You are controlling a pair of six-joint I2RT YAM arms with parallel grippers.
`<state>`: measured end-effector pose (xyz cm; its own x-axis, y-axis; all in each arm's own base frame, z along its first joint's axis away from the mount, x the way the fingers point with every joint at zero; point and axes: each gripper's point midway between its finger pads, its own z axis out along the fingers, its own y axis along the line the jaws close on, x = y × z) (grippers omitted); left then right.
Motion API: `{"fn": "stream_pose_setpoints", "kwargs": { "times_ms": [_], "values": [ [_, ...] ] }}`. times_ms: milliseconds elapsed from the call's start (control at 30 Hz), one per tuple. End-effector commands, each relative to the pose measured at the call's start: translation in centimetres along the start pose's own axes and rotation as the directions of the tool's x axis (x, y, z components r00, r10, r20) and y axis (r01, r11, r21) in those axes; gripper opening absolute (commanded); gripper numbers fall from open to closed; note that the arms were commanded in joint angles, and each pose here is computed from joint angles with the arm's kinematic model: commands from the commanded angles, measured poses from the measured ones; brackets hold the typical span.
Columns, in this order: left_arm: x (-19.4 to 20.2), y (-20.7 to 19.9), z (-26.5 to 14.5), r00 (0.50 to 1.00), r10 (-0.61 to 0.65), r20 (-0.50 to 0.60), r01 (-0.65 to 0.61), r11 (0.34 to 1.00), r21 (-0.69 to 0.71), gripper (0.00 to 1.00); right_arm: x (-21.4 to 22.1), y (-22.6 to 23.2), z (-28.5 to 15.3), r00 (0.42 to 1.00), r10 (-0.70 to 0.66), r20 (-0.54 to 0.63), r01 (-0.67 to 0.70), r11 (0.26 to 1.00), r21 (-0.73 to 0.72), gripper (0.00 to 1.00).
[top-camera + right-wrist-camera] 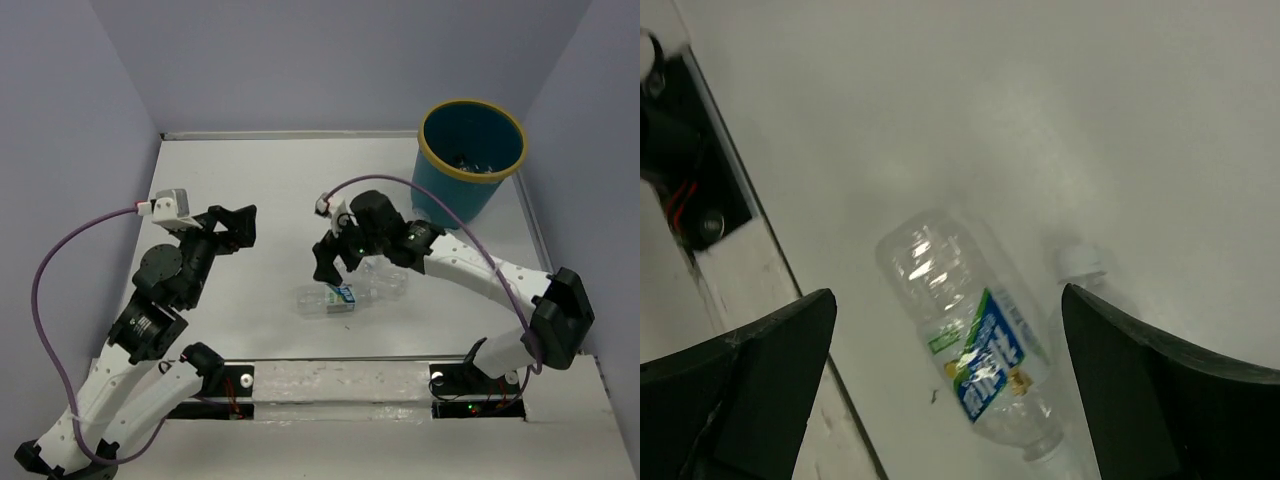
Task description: Put the plastic bottles in the bin
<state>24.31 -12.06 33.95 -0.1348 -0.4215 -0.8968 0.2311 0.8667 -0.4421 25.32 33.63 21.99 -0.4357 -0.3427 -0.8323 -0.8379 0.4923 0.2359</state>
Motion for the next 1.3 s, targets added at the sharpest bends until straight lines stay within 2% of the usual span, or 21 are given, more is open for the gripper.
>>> {"fn": "stream_pose_setpoints", "kwargs": {
  "times_ms": [0,200,367,600,767,867,900,933,967,1033,1100,1167,1267],
  "values": [
    [-2.7,3.0,-0.9,0.991,0.034,0.132,-0.014,0.988,-0.153,0.99,2.8,4.9,0.9,0.986,-0.161,-0.031,0.155,0.978,-0.139,1.00],
    [-2.7,5.3,-1.0,0.987,0.091,0.133,-0.052,0.962,-0.269,0.99,6.9,4.4,4.3,0.960,-0.237,-0.151,0.219,0.967,-0.129,1.00],
    [-2.2,5.4,-0.3,0.988,0.096,0.123,-0.059,0.961,-0.270,0.99,8.5,5.6,5.7,0.925,-0.315,-0.213,0.277,0.942,-0.190,1.00],
    [-2.4,6.1,0.2,0.987,0.101,0.126,-0.064,0.961,-0.269,0.99,12.2,6.0,8.1,0.854,-0.380,-0.356,0.321,0.922,-0.215,1.00],
    [-2.9,6.8,0.2,0.985,0.088,0.146,-0.048,0.965,-0.257,0.99,13.6,5.2,10.4,0.813,-0.407,-0.416,0.377,0.913,-0.156,0.96],
    [-3.2,7.1,0.0,0.984,0.079,0.161,-0.037,0.967,-0.251,0.99,13.4,5.0,11.5,0.816,-0.400,-0.417,0.385,0.915,-0.123,0.84],
    [-3.3,7.1,0.0,0.984,0.077,0.162,-0.035,0.968,-0.249,0.99,13.2,4.8,11.6,0.820,-0.397,-0.412,0.388,0.915,-0.108,0.76],
    [-3.3,7.1,-0.1,0.984,0.073,0.165,-0.031,0.970,-0.242,0.99,12.9,4.8,11.7,0.825,-0.394,-0.406,0.390,0.916,-0.096,0.57],
    [-3.4,7.0,-0.3,0.983,0.071,0.171,-0.028,0.971,-0.238,0.99,12.5,4.9,11.6,0.833,-0.382,-0.399,0.381,0.921,-0.087,0.51],
    [-3.3,7.0,-0.5,0.983,0.067,0.170,-0.026,0.973,-0.230,0.99,10.8,5.3,11.4,0.851,-0.384,-0.358,0.391,0.919,-0.056,0.47],
    [-3.0,6.5,-0.6,0.985,0.055,0.165,-0.021,0.980,-0.200,0.99,8.4,5.4,10.6,0.879,-0.368,-0.305,0.385,0.923,-0.005,0.35],
    [-2.9,6.0,-0.6,0.986,0.042,0.162,-0.015,0.985,-0.169,0.99,5.6,5.6,9.7,0.905,-0.351,-0.241,0.372,0.927,0.046,0.29],
    [-2.6,5.1,-0.4,0.989,0.031,0.147,-0.013,0.993,-0.121,0.99,-0.6,6.0,6.8,0.936,-0.341,-0.085,0.350,0.925,0.147,0.21]
  ]
}}
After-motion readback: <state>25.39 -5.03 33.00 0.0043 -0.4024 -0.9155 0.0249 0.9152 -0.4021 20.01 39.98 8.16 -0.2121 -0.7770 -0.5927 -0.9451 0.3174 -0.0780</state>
